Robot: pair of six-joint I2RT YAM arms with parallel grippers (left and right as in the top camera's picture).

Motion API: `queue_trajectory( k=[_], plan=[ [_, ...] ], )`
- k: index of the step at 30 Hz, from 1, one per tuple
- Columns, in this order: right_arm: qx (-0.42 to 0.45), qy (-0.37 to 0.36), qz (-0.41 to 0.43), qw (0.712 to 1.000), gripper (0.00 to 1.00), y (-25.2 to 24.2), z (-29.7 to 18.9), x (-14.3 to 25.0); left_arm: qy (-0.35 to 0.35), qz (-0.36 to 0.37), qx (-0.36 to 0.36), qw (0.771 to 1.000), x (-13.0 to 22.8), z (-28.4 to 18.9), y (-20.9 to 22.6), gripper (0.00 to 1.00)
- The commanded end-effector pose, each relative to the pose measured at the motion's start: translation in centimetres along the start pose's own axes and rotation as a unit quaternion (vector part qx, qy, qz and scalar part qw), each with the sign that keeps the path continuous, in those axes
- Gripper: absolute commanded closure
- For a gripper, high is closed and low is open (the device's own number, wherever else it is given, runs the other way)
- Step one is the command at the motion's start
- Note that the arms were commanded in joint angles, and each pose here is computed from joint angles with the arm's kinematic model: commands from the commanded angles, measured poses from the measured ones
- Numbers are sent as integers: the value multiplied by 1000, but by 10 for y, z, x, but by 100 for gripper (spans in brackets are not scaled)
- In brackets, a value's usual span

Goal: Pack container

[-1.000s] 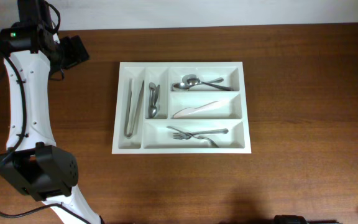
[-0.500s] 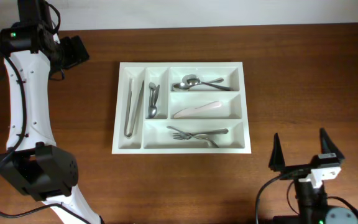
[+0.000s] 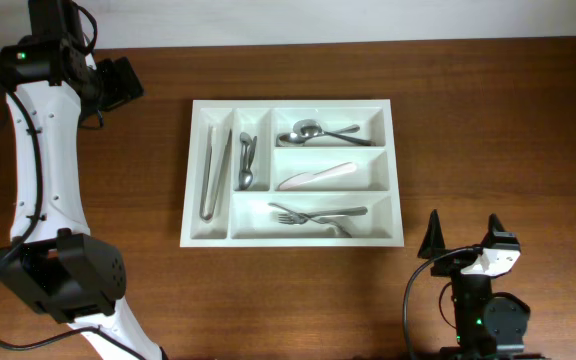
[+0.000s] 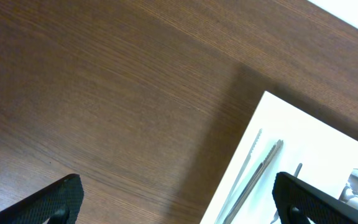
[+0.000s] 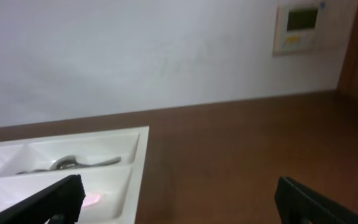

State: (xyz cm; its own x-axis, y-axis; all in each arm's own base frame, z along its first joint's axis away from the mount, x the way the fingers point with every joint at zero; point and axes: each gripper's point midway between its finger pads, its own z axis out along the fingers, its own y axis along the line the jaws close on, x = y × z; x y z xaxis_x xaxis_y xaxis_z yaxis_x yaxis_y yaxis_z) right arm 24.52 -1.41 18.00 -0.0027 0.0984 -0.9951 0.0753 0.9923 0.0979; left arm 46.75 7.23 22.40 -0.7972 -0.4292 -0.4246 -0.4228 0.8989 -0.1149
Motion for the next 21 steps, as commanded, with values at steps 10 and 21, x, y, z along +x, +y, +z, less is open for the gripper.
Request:
queue_trajectory(
  k=[10,21],
  plan=[
    [30,15,28,999,1,-11,1,16,-6,-5,5,1000,-3,-4,-2,1],
    [30,15,28,999,1,-11,1,16,-5,-5,5,1000,-3,-4,-2,1]
  ],
)
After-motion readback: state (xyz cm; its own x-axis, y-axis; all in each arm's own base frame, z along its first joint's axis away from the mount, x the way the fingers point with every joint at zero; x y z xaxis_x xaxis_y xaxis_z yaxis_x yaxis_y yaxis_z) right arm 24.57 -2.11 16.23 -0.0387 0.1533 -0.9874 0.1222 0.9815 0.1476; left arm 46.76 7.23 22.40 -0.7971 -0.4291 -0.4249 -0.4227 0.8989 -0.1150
